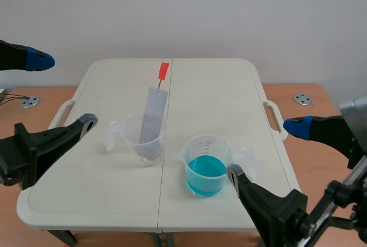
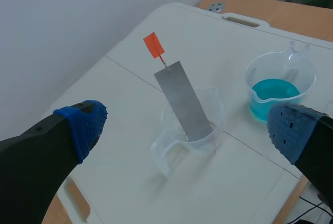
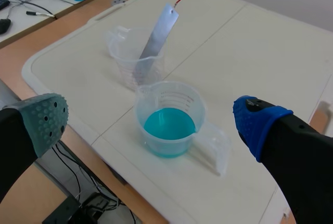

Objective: Hold the metal plate by the orange handle, dip it into the blue solution, take it out and point at it, then put the plate back in the beaker on the left.
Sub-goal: 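Return to the home posture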

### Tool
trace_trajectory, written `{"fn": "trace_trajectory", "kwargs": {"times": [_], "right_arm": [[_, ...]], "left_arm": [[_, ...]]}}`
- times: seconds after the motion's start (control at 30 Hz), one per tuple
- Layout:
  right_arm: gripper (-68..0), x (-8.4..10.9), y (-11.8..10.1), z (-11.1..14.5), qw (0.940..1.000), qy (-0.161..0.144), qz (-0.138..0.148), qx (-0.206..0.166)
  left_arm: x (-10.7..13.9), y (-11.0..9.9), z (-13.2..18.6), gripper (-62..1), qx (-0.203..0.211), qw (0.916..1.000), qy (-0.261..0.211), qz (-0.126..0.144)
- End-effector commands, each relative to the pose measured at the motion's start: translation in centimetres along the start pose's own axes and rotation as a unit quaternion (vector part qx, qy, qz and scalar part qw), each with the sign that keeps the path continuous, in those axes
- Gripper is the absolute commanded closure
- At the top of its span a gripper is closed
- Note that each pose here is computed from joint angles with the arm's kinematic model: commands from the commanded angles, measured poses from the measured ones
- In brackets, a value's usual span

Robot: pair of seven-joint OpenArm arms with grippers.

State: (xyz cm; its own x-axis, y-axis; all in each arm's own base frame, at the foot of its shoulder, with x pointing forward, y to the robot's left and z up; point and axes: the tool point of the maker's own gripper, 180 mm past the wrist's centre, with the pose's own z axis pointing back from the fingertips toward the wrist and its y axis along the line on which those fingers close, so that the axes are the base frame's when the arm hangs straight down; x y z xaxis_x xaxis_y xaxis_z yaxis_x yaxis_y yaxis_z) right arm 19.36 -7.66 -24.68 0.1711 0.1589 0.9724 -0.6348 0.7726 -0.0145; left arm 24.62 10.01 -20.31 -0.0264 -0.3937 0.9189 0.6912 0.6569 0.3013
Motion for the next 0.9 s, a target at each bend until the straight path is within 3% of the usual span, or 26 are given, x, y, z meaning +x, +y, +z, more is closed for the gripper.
{"fn": "trace_trajectory", "kwargs": {"times": [0.0, 0.33, 0.87], "right_arm": [[-66.5, 0.9, -0.3, 0.2, 0.9999, -0.014, 0.009, -0.002], [-66.5, 0.7, -0.7, 1.1, 0.9998, -0.014, 0.007, -0.012], [-66.3, 1.7, 0.0, 1.2, 0.9997, -0.023, 0.009, -0.005]], "left_arm": [[0.7, -0.3, -0.1, -62.3, -0.001, 0.9999, -0.013, 0.004], [0.3, -0.8, -0.3, -62.3, 0.001, 0.9997, -0.011, 0.021], [0.1, -0.9, -0.3, -62.3, -0.001, 0.9998, -0.006, 0.021]]}}
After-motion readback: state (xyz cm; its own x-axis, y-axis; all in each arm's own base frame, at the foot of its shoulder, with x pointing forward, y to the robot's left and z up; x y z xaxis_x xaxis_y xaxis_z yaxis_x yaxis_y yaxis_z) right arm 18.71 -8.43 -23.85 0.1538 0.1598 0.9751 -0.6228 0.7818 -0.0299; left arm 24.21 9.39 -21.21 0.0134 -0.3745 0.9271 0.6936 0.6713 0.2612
